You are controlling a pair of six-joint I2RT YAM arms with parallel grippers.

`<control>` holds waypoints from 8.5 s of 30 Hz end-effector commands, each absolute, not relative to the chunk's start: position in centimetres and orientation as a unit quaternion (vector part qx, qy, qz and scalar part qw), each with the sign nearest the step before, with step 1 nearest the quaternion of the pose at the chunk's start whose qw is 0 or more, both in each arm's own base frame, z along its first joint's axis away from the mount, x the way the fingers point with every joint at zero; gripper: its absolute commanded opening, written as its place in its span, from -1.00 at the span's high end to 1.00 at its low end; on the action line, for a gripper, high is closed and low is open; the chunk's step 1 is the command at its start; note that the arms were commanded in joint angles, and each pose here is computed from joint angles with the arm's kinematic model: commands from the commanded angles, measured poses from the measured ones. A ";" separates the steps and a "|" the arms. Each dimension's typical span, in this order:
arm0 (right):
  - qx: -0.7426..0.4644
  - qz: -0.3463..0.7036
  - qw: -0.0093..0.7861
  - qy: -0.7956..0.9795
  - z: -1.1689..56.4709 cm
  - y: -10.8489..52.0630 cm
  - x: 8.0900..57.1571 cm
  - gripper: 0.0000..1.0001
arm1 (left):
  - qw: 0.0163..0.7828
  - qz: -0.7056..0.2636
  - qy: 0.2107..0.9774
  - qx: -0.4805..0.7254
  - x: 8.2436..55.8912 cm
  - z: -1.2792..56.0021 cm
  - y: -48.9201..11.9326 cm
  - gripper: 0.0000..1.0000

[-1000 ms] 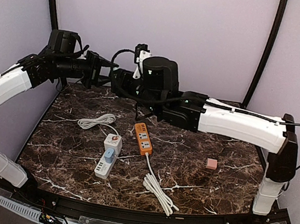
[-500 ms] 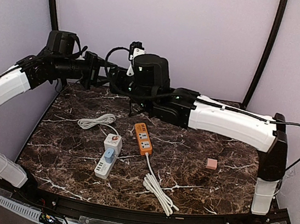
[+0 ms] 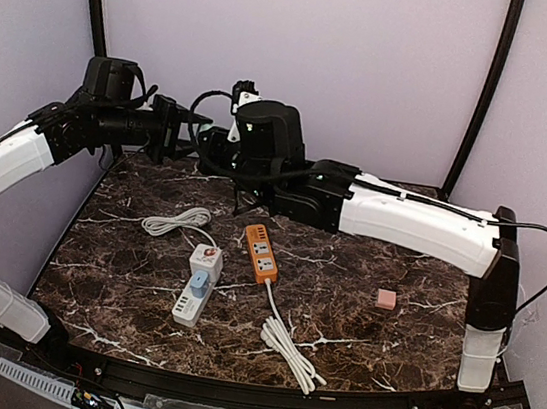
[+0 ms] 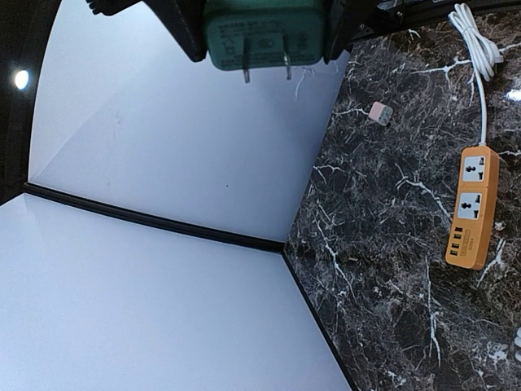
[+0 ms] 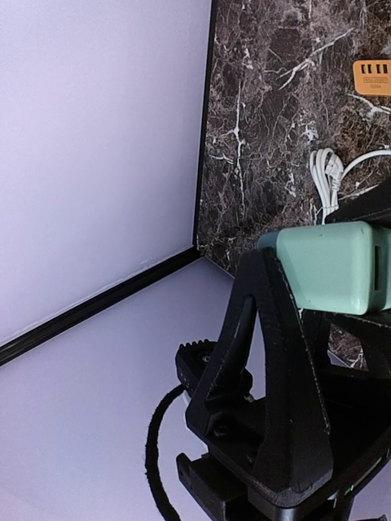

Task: Insert the plug

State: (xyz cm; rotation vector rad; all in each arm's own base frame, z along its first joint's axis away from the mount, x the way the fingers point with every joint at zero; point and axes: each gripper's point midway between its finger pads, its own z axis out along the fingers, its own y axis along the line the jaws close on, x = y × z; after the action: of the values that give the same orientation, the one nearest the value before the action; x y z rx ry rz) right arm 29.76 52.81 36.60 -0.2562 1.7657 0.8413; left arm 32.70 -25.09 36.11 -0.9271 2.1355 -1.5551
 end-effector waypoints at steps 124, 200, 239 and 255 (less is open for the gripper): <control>-0.244 0.146 0.038 0.958 9.1 41.2 31.1 1.00 | 0.489 -0.089 0.865 0.061 21.0 21.3 -7.5 -0.99; -0.266 0.001 -0.058 0.962 4.6 33.1 23.4 1.00 | 0.495 -0.079 0.864 0.049 21.0 21.3 -6.9 -0.99; -0.282 -0.014 -0.022 0.959 5.7 33.8 23.9 0.10 | 0.509 -0.075 0.856 0.041 20.8 21.9 -6.3 -0.99; -0.212 0.087 0.120 0.966 16.0 33.3 26.1 -0.69 | 0.519 -0.058 0.852 0.033 20.8 22.5 -5.6 -0.99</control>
State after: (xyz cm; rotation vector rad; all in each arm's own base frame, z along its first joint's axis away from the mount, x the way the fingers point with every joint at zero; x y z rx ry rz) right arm 25.44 34.52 14.20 -0.7636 2.8747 0.1902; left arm 20.80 -6.07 22.54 0.0843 2.0514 -0.1719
